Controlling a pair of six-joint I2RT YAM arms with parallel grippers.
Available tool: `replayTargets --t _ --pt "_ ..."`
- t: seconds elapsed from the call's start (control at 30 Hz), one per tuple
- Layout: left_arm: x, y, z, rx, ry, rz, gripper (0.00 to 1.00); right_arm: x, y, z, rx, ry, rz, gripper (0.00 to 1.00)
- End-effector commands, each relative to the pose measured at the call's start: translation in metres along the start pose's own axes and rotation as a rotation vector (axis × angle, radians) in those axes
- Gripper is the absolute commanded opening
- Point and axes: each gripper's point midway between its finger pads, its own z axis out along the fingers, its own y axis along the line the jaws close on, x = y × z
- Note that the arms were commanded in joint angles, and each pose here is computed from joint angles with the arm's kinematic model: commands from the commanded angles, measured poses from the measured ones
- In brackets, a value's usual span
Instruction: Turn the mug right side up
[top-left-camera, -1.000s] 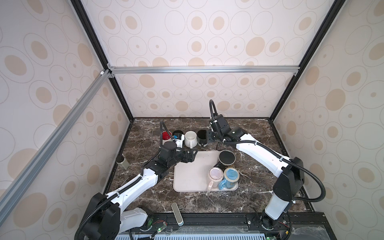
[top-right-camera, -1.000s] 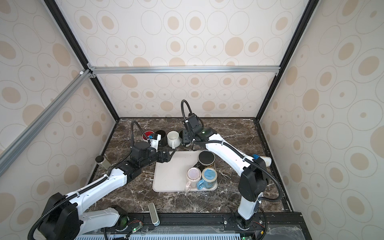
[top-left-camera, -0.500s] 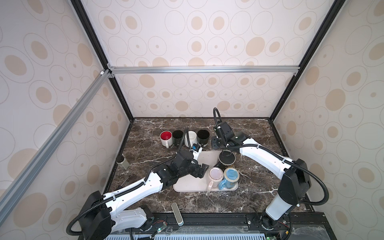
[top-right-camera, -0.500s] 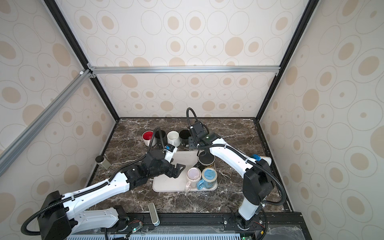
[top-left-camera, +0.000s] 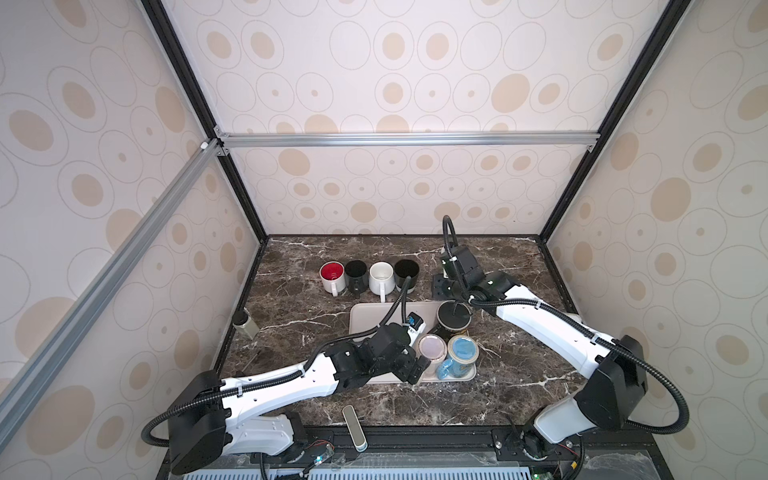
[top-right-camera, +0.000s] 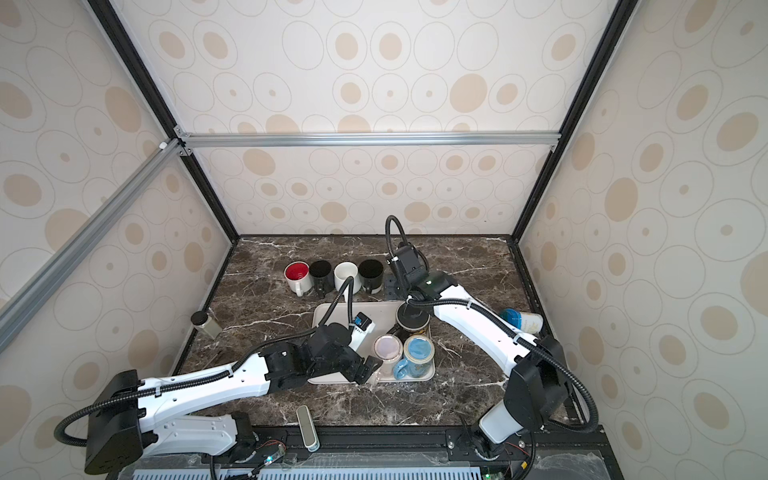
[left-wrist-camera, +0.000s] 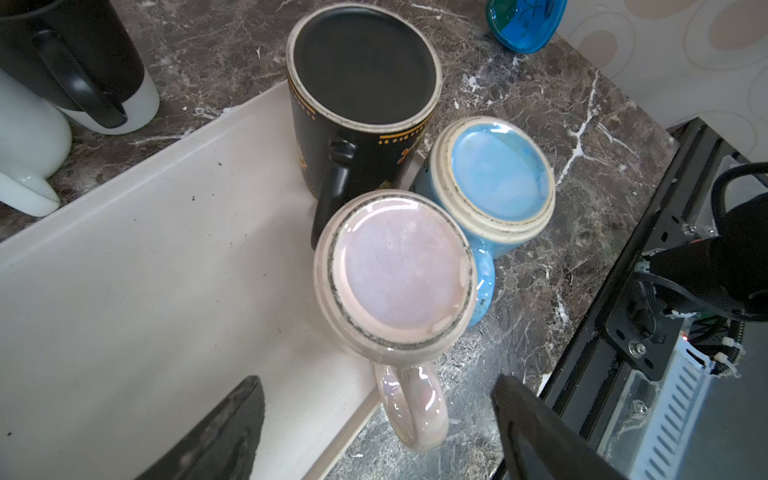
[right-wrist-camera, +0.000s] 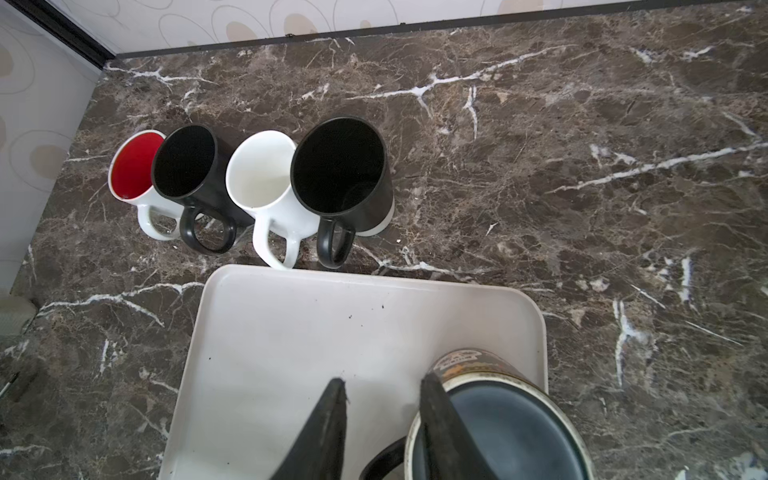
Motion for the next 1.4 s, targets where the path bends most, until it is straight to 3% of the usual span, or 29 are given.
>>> replayTargets --t 0.0,0.57,1.37 --pt "-0.012 -0.007 -0.004 -0.008 -0.012 -0.007 0.87 0.006 -0.007 -0.004 0.011 0.000 0.025 0.33" --pt "0.015 -0.008 0.022 -0.058 0.131 -0.007 0.89 0.025 -0.019 -0.008 0.014 0.007 0.042 0.33" --pt "0.031 0.006 0.055 -0.191 0.280 0.020 0.60 0.034 -0.025 -0.003 0.024 0.004 0.049 0.33"
